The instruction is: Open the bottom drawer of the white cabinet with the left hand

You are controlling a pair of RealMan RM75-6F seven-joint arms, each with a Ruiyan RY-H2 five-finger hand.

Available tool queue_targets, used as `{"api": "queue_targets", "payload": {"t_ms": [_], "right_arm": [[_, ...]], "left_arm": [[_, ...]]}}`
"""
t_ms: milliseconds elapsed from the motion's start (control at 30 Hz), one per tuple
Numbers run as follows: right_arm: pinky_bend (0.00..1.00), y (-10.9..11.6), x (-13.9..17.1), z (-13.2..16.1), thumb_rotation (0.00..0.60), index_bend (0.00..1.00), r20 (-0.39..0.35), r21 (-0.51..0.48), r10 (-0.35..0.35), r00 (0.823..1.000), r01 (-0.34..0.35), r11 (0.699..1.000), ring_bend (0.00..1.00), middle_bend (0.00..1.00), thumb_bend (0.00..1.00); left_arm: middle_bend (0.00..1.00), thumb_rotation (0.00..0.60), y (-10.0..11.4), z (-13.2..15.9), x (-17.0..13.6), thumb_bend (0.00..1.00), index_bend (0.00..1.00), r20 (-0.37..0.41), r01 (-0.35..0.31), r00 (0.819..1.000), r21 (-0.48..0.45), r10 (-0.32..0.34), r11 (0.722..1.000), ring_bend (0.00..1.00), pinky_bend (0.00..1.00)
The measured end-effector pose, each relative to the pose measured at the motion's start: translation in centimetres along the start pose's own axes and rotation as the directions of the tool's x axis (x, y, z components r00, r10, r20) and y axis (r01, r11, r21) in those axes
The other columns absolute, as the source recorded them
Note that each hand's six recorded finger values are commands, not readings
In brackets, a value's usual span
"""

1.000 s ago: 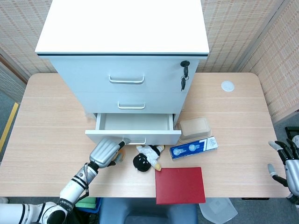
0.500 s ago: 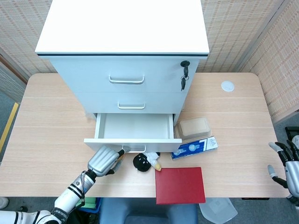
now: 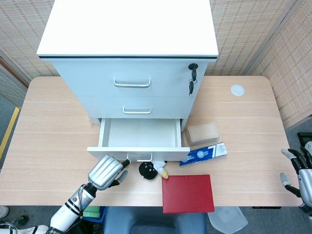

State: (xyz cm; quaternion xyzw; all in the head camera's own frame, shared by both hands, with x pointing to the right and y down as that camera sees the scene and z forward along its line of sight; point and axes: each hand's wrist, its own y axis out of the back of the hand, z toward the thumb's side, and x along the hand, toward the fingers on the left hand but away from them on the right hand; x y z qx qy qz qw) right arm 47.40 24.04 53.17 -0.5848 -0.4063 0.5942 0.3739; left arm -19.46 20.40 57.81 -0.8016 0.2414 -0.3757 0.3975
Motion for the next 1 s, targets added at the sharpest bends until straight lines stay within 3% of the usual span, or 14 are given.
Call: {"api": "queue_targets", "payload": {"t_ms": [133, 233, 433, 633, 733, 867, 1000], "right_arm": [[0.18, 0.0, -0.1, -0.1, 0.600, 0.18, 0.001, -0.001, 0.002, 1.000, -0.002, 1.000, 0.14, 0.18, 0.34], [0.18, 0.0, -0.3, 0.1, 0.600, 0.18, -0.004, -0.003, 0.000, 1.000, 0.000, 1.000, 0.14, 0.18, 0.34], [0.18, -0.2, -0.5, 0.3, 0.600, 0.18, -0.014, -0.012, 0.004, 1.000, -0.004, 1.000, 0.14, 0.18, 0.34], [0.18, 0.0, -0.8, 0.7, 0.600, 0.18, -0.031, -0.016, -0.004, 1.000, 0.004, 1.000, 0.14, 0.18, 0.34], [0.18, 0.1, -1.0, 0.8, 0.600, 0.18, -0.042, -0.017, -0.002, 0.999, 0.001, 1.000, 0.14, 0.18, 0.34], [0.18, 0.4, -1.3, 1.0, 0.600, 0.18, -0.055, -0.014, -0.001, 0.998, 0.000, 1.000, 0.14, 0.18, 0.34], [0.18, 0.6, -1.6, 1.4, 0.600, 0.18, -0.072, -0.017, -0.006, 0.997, 0.005, 1.000, 0.14, 0.18, 0.34]], "left_arm": [[0.90, 0.600, 1.8, -0.6, -1.3, 0.54, 0.58, -0.007, -0.117, 0.993, -0.023, 0.117, 0.993, 0.96, 1.00], [0.90, 0.600, 2.9, -2.3, -2.6, 0.54, 0.69, -0.056, -0.188, 0.981, -0.046, 0.185, 0.981, 0.96, 1.00], [0.89, 0.600, 4.3, -6.8, -5.4, 0.54, 0.73, -0.205, -0.262, 0.944, 0.017, 0.260, 0.965, 0.95, 1.00], [0.82, 0.600, 4.3, -10.8, -7.7, 0.54, 0.67, -0.321, -0.238, 0.910, 0.113, 0.262, 0.965, 0.84, 0.98], [0.74, 0.600, 3.6, -13.0, -9.4, 0.53, 0.57, -0.395, -0.191, 0.888, 0.154, 0.237, 0.970, 0.73, 0.82], [0.48, 0.600, 2.6, -15.7, -12.4, 0.52, 0.35, -0.494, -0.115, 0.846, 0.201, 0.202, 0.973, 0.49, 0.54], [0.38, 0.600, 2.3, -16.8, -14.2, 0.52, 0.29, -0.539, -0.102, 0.814, 0.236, 0.217, 0.966, 0.41, 0.45]]}}
